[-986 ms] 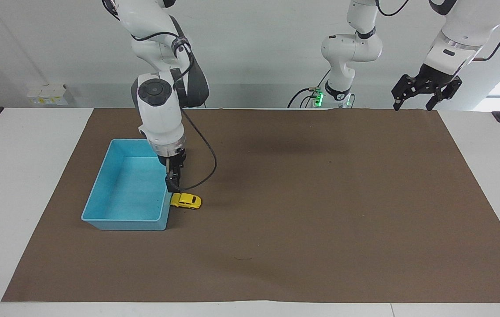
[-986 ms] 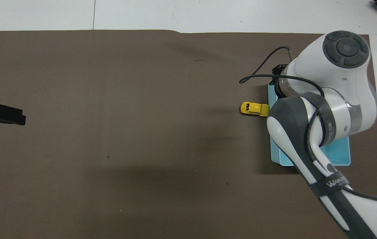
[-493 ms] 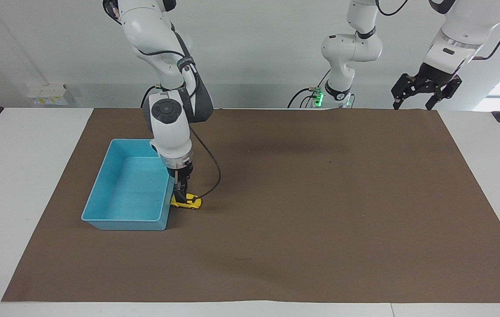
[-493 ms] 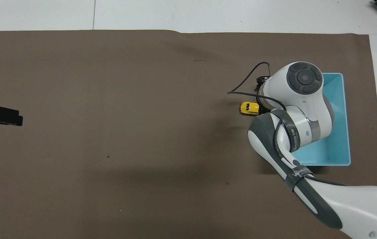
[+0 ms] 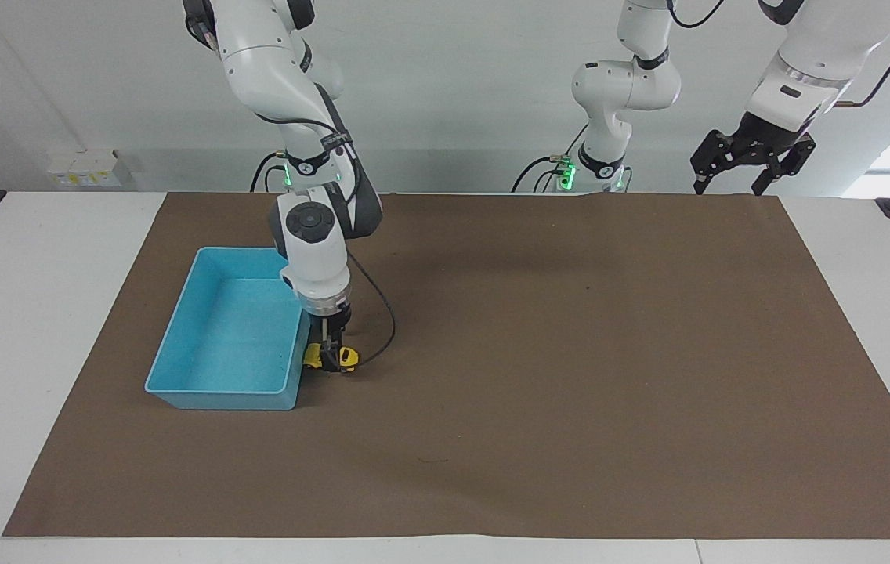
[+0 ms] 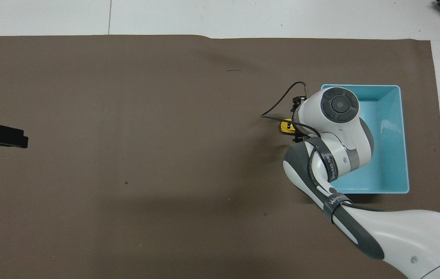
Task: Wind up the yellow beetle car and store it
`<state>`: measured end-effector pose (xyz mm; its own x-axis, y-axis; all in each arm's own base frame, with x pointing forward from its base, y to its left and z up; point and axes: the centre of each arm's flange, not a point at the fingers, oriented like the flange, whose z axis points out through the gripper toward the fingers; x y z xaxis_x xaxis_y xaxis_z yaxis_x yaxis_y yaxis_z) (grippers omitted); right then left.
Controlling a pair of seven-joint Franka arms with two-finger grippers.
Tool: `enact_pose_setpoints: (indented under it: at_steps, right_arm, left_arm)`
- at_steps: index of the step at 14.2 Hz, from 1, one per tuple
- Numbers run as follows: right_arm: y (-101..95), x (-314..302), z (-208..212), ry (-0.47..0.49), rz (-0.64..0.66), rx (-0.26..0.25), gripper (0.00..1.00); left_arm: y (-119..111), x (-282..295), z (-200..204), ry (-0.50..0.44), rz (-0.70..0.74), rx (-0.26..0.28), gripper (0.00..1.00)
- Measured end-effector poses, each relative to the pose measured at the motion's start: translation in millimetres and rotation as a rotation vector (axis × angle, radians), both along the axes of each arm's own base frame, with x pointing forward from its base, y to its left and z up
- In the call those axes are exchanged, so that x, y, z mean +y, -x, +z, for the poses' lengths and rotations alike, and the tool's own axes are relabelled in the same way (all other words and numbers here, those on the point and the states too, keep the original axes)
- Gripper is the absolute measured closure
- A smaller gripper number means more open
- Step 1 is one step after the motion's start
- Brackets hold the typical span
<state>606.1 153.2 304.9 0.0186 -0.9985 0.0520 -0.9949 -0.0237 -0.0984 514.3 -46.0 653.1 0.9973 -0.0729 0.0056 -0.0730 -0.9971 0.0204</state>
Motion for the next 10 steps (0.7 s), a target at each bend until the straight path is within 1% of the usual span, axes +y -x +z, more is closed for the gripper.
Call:
enact_pose_setpoints:
  at_steps: [6, 7, 9, 10]
  right_arm:
    - [4.6, -4.0, -9.2, -0.002, -0.002, 0.002, 0.00]
    - [4.5, -5.5, -9.6, -0.002, -0.004, 0.003, 0.07]
    - [4.0, -8.1, -9.9, -0.002, -0.008, 0.002, 0.30]
    - [4.0, -8.4, -9.9, -0.002, -0.008, 0.003, 0.30]
  left_arm:
    - [-1.4, 19.2, -0.1, 0.003, 0.035, 0.000, 0.00]
    - [-1.4, 19.1, 0.0, 0.003, 0.035, 0.000, 0.00]
    - [-1.4, 19.0, 0.0, 0.003, 0.035, 0.000, 0.00]
    - [-1.4, 19.0, 0.0, 0.003, 0.035, 0.000, 0.00]
